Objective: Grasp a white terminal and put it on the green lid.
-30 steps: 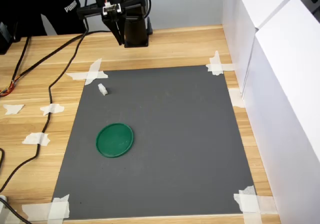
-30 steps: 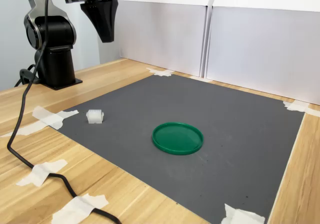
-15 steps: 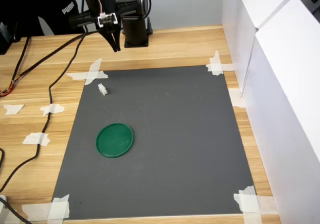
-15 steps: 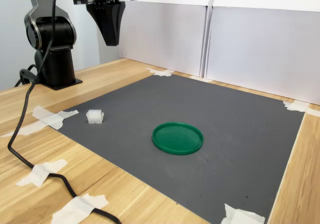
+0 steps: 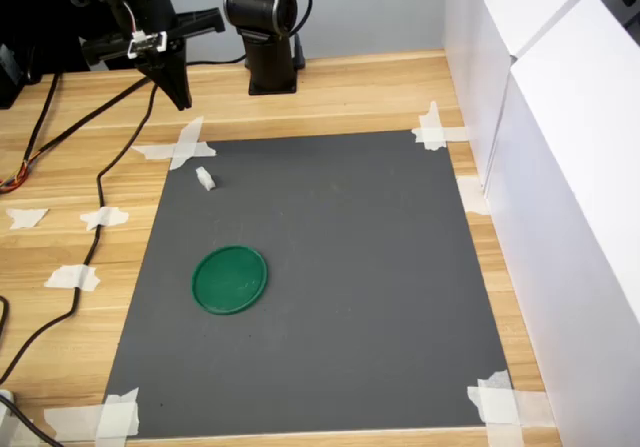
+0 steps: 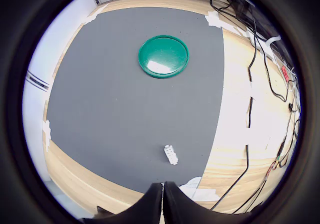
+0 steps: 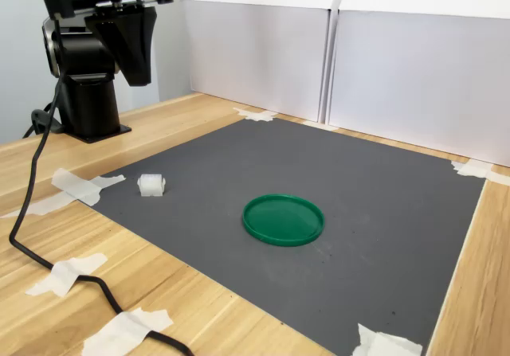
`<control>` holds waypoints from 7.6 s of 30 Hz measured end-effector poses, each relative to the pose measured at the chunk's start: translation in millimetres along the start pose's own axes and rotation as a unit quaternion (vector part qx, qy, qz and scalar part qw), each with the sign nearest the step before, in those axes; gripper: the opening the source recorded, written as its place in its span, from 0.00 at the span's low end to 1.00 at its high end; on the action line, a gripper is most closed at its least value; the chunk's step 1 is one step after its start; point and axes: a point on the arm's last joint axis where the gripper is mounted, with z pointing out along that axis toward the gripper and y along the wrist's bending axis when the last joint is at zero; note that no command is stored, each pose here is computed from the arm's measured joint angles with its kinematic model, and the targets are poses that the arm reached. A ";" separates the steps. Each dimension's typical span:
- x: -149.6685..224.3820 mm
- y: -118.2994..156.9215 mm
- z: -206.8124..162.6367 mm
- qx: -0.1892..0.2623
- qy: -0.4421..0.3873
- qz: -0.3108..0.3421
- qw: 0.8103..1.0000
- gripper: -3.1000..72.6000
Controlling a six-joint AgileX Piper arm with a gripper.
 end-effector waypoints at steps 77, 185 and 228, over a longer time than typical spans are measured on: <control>-8.0 -19.2 46.7 -0.027 0.034 -0.193 0.980 0.83; -2.6 -10.2 95.7 -0.021 0.053 -0.184 0.981 0.15; -163.8 -10.8 99.1 -0.027 0.065 -0.189 0.980 0.15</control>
